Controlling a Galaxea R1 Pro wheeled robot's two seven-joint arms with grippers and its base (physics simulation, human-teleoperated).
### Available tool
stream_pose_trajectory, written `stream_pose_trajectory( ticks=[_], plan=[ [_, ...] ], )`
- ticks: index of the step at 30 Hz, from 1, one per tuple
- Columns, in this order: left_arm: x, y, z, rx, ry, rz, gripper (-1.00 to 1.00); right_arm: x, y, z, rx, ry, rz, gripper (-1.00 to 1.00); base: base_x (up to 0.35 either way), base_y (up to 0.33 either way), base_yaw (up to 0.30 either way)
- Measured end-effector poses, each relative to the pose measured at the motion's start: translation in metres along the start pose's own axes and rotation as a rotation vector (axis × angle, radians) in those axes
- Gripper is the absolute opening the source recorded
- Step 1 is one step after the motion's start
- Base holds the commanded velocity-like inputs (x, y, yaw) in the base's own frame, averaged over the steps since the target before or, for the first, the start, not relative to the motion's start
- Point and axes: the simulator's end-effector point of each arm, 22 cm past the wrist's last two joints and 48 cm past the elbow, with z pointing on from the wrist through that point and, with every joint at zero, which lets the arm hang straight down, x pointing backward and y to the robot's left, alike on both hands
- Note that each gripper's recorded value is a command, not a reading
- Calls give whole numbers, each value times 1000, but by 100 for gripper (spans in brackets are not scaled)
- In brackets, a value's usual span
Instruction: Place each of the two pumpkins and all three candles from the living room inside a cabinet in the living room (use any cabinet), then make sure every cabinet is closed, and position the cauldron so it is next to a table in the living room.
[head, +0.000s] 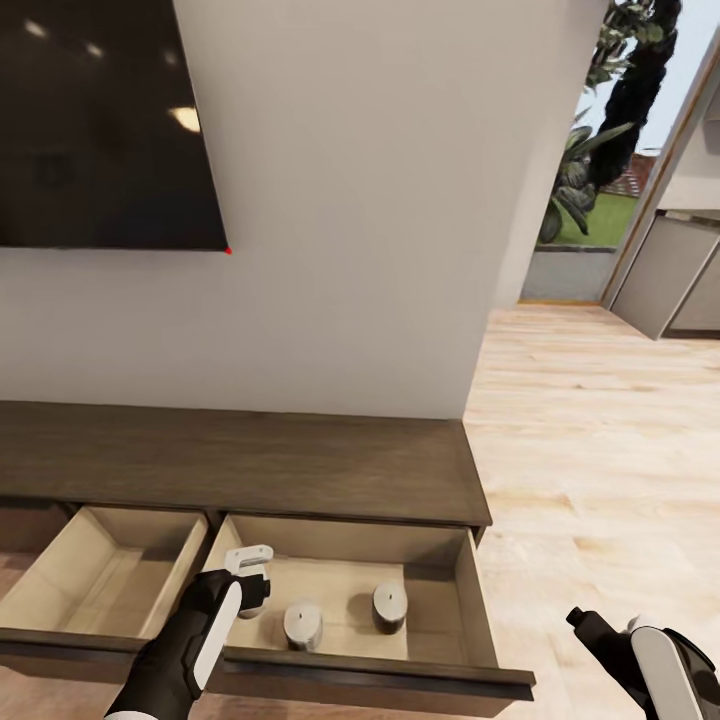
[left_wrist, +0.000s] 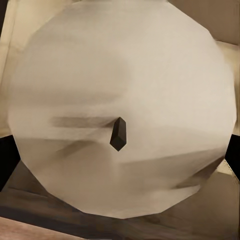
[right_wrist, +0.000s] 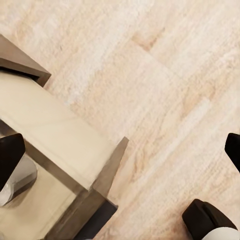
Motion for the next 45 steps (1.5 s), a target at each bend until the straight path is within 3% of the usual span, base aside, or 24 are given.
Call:
stream_pose_trajectory(
  ticks=[14,45],
  plan=[
    [0,0,0,1,2,1,-100,1,0,0,0,1,0,100,66,0,0],
    [42,0,55,2,23,7,-100,30,-18,57,-1,1,-1,100,0,0,0]
  ],
)
